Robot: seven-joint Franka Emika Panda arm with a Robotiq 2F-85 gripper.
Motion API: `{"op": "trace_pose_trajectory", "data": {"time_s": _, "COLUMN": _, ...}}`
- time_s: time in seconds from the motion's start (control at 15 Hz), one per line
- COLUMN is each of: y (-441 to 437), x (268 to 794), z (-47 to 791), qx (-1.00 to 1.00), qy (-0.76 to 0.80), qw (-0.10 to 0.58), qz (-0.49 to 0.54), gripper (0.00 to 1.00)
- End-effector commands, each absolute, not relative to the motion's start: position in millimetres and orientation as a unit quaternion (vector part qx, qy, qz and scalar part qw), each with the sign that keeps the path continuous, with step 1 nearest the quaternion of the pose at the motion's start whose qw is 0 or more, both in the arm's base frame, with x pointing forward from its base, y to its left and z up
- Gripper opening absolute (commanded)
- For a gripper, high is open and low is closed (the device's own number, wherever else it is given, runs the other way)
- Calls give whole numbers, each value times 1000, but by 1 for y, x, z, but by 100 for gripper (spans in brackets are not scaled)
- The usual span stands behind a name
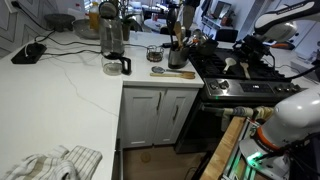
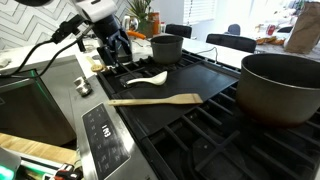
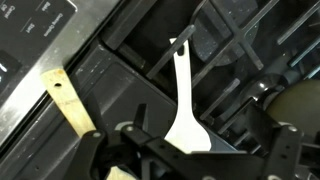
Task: Pick up the white serving spoon and put it on the black tray on the hob of the stove
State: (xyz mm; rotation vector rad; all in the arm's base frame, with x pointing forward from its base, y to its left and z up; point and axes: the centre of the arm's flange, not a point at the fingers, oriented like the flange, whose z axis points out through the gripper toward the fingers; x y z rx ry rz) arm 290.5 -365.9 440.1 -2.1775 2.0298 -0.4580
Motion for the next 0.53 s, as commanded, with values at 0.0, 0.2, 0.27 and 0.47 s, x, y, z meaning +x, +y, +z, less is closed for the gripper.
{"op": "trace_pose_trajectory", "data": {"time_s": 0.0, "y": -370, "x": 297, "z": 437, "qx": -717, "qy": 678, "qw": 72, "qz": -143, "gripper": 100}}
{"op": "trace_pose_trajectory", "data": {"time_s": 0.2, "y": -381, "x": 310, "z": 429, "qx": -713, "qy": 686, "qw": 73, "qz": -128, "gripper": 100}}
{"op": "trace_pose_trajectory", "data": {"time_s": 0.27, "y": -383, "x": 312, "z": 428, "qx": -712, "qy": 686, "qw": 72, "qz": -127, "gripper": 100}}
{"op": "trace_pose_trajectory", "data": {"time_s": 0.47, "y": -388, "x": 323, "z": 417, "qx": -715, "qy": 684, "qw": 72, "qz": -122, "gripper": 100}}
